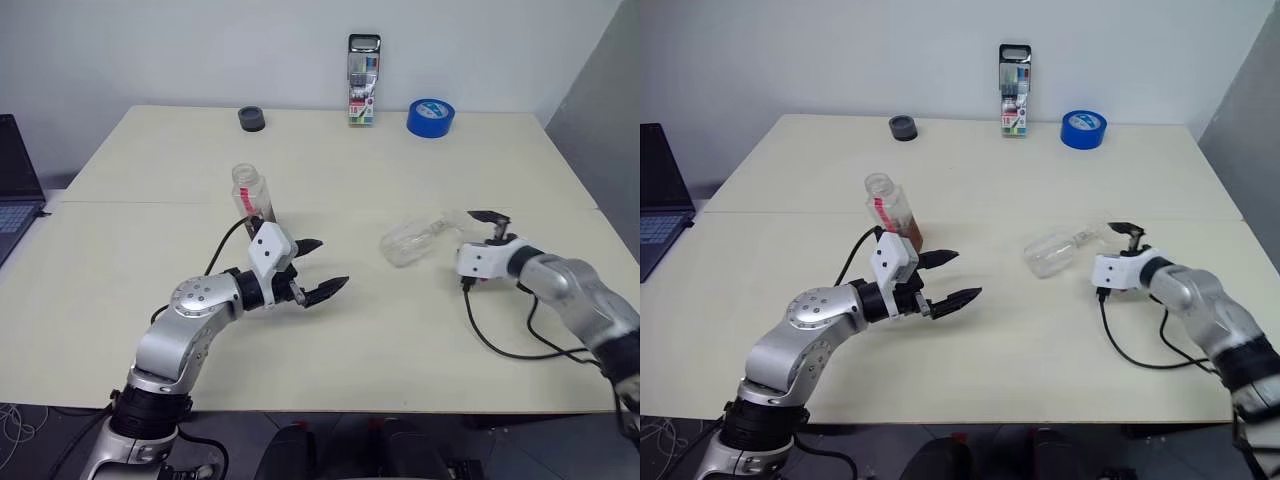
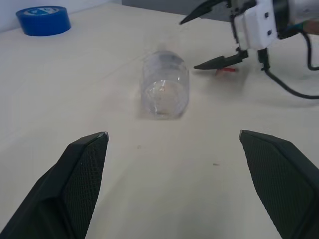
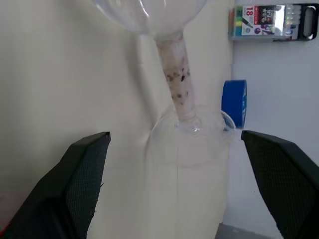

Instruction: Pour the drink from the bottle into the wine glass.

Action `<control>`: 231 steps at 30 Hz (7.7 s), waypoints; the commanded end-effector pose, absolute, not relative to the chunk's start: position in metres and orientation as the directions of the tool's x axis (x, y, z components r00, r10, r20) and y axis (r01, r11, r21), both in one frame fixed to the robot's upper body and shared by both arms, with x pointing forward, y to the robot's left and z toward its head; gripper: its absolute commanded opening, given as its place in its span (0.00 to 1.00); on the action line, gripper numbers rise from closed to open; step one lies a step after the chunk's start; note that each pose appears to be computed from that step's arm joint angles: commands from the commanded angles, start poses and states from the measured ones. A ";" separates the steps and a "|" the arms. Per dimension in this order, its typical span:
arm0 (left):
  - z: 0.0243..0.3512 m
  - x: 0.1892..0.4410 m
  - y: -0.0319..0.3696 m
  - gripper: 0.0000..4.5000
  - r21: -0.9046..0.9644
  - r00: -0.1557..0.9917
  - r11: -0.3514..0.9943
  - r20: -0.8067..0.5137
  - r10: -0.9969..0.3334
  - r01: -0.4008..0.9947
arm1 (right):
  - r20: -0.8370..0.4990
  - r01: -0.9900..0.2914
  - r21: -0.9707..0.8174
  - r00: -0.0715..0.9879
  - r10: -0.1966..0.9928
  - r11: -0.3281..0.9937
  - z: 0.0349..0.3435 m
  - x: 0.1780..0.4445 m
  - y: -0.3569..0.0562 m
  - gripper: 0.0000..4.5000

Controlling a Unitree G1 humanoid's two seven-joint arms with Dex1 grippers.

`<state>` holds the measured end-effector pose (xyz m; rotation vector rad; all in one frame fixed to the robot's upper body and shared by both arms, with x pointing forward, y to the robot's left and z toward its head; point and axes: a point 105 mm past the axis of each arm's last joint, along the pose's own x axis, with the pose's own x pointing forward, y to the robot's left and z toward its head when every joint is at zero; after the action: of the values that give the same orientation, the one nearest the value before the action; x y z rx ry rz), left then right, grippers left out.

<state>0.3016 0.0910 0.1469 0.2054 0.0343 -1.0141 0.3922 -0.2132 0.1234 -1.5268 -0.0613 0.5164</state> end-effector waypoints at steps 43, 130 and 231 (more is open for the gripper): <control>0.134 0.254 0.133 1.00 0.121 0.751 0.746 0.002 -0.660 0.655 | 0.144 -0.346 -0.564 0.853 0.501 0.750 0.191 0.455 -0.095 0.04; 0.194 0.341 0.179 1.00 0.060 0.962 0.991 0.239 -0.132 0.121 | -0.035 -0.887 -0.165 0.442 0.896 0.431 0.237 0.248 -0.088 1.00; 0.282 0.451 0.126 0.38 0.977 0.799 0.164 -0.013 -0.601 0.140 | 0.323 -0.617 -0.277 0.663 0.676 0.737 0.267 0.290 -0.098 1.00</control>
<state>0.4533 0.1287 0.2533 1.2774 -0.3337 -0.5945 0.2952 -0.0965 0.2547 -0.1487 -0.3733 0.7384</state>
